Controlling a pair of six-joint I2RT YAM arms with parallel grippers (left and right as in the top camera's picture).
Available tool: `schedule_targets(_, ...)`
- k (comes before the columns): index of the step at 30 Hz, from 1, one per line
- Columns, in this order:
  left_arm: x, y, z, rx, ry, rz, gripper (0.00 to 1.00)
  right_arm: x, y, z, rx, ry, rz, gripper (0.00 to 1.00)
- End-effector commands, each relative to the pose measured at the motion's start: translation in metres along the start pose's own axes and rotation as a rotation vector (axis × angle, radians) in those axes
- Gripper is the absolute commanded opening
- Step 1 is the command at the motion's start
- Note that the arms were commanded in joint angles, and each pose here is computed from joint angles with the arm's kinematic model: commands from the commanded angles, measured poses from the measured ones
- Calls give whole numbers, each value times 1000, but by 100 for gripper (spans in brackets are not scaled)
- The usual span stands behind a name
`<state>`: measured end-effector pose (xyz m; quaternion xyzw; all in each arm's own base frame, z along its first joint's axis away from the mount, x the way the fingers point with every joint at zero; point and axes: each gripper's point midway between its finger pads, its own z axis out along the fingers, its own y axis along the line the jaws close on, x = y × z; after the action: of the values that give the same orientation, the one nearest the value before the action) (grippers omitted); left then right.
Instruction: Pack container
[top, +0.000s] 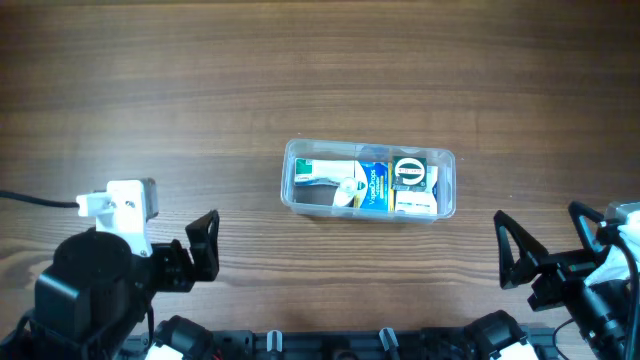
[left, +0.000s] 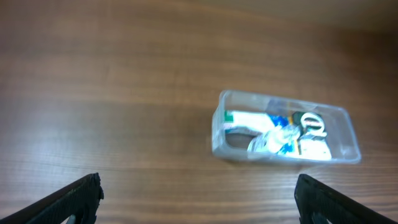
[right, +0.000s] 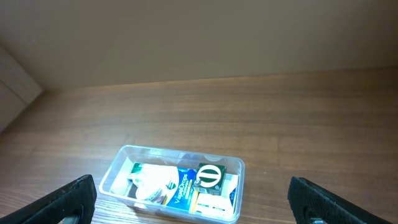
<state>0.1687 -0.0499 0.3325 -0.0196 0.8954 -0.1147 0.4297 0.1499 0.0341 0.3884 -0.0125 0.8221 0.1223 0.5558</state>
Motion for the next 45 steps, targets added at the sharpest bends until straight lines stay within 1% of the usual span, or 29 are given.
schedule_targets(1, -10, -9, 0, 41, -39, 84, 100, -2, -2, -1, 10, -8, -8, 100)
schedule_targets(5, -19, -1, -3, 13, -89, 90, 100, -2, -2, -1, 10, -8, -8, 100)
schedule_targets(8, -21, -6, -2, 83, -129, 197, 100, -2, -2, -1, 10, -8, -9, 100)
schedule_targets(11, -18, -10, -1, 135, -177, 245, 100, -2, -2, -1, 9, -8, -9, 100)
schedule_targets(13, -12, -4, 4, 125, -210, 226, 100, -2, -2, -1, 10, -8, -8, 100)
schedule_targets(16, 7, 2, 14, 125, -258, 222, 100, -2, -2, -1, 10, -8, -8, 100)
schedule_targets(20, 36, 11, 41, 134, -290, 216, 100, -2, -2, -1, 10, -8, -8, 100)
schedule_targets(23, 52, 9, 65, 186, -313, 230, 100, -2, -2, -1, 10, -8, -8, 100)
schedule_targets(29, 80, 11, 108, 243, -289, 234, 100, -2, -2, -1, 10, -8, -8, 100)
schedule_targets(35, 100, 17, 126, 241, -247, 222, 100, -2, -2, -1, 10, -8, -8, 100)
schedule_targets(43, 105, 14, 123, 266, -351, 260, 100, -2, -2, -1, 10, -8, -8, 100)
schedule_targets(45, 110, 14, 128, 271, -344, 259, 100, -2, -2, -1, 10, -8, -8, 100)
